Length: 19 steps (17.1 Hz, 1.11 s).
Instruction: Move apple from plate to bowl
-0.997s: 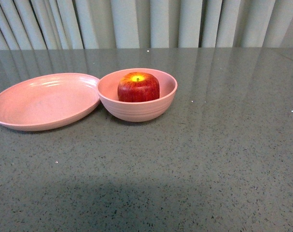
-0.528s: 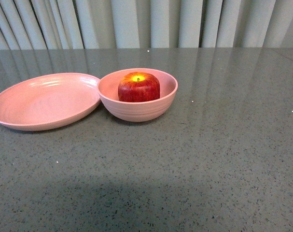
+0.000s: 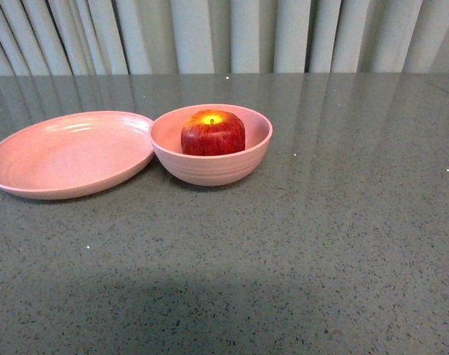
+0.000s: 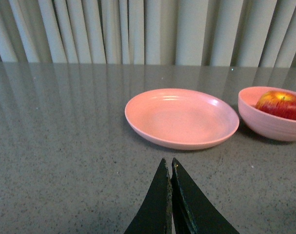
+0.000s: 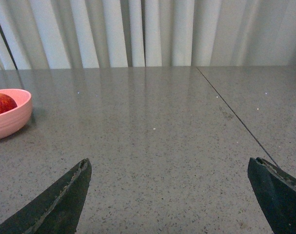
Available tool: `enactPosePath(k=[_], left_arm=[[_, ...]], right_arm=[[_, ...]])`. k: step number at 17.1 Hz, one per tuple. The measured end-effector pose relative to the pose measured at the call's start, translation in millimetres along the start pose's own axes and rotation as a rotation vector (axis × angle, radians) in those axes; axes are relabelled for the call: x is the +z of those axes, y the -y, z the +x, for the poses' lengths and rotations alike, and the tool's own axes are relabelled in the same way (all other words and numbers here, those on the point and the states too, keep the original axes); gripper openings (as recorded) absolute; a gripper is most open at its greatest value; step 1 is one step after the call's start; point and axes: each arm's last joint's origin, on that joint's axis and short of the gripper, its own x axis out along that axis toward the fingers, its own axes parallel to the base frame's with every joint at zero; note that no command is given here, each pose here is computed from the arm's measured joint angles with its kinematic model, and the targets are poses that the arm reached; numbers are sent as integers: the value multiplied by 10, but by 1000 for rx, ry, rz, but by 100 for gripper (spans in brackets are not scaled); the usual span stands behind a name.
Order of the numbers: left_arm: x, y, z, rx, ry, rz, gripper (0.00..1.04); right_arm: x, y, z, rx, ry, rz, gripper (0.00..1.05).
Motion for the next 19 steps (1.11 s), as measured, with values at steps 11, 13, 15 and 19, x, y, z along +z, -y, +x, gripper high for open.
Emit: enactPosePath(k=[11, 13, 15, 19], left_arm=[[10, 0, 0, -1, 10, 0, 43], [9, 0, 0, -1, 10, 0, 60], [9, 0, 0, -1, 10, 0, 77], [10, 0, 0, -1, 10, 2, 97]], right_arm=[[-1, 0, 0, 0, -1, 0, 98], [-1, 0, 0, 0, -1, 0, 98], [-1, 0, 0, 0, -1, 0, 98], [-1, 0, 0, 0, -1, 0, 98]])
